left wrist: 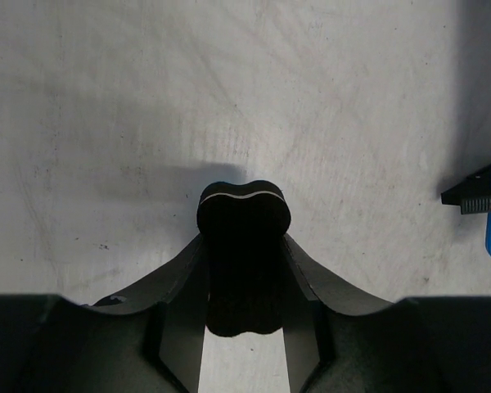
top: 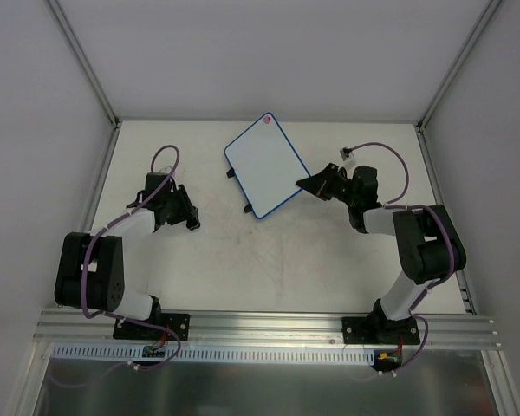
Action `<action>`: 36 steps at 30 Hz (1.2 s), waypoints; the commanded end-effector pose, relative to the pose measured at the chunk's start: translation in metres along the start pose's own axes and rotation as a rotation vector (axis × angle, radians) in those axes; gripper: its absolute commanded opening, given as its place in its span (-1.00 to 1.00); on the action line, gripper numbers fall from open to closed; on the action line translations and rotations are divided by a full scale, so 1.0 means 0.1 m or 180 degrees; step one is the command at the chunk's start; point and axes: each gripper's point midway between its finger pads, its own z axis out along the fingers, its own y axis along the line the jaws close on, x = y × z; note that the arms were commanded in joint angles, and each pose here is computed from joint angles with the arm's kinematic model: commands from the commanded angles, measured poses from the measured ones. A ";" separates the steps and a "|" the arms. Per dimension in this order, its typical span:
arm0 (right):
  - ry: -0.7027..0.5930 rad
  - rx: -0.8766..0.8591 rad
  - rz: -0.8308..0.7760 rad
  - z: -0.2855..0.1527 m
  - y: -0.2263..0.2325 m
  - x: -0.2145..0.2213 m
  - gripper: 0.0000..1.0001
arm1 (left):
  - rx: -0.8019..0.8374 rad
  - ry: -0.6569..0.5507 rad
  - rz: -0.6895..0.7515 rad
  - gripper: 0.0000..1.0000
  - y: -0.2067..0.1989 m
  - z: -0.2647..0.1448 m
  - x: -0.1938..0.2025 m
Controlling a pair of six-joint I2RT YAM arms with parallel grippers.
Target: Erase the whiteboard
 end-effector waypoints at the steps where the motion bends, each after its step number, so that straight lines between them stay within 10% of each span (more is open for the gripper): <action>1: 0.0076 -0.0200 -0.0152 0.01 0.23 -0.01 -0.97 | -0.0110 -0.0034 0.0078 -0.27 0.06 0.01 -0.11; 16: 0.0094 -0.0194 -0.0156 0.01 0.21 0.01 -0.80 | -0.0275 -0.0236 0.0112 0.37 0.16 -0.10 -0.18; 36: 0.0081 -0.0200 -0.0209 0.00 0.23 0.02 0.18 | -0.0274 -0.0515 0.0153 0.46 0.16 -0.29 -0.27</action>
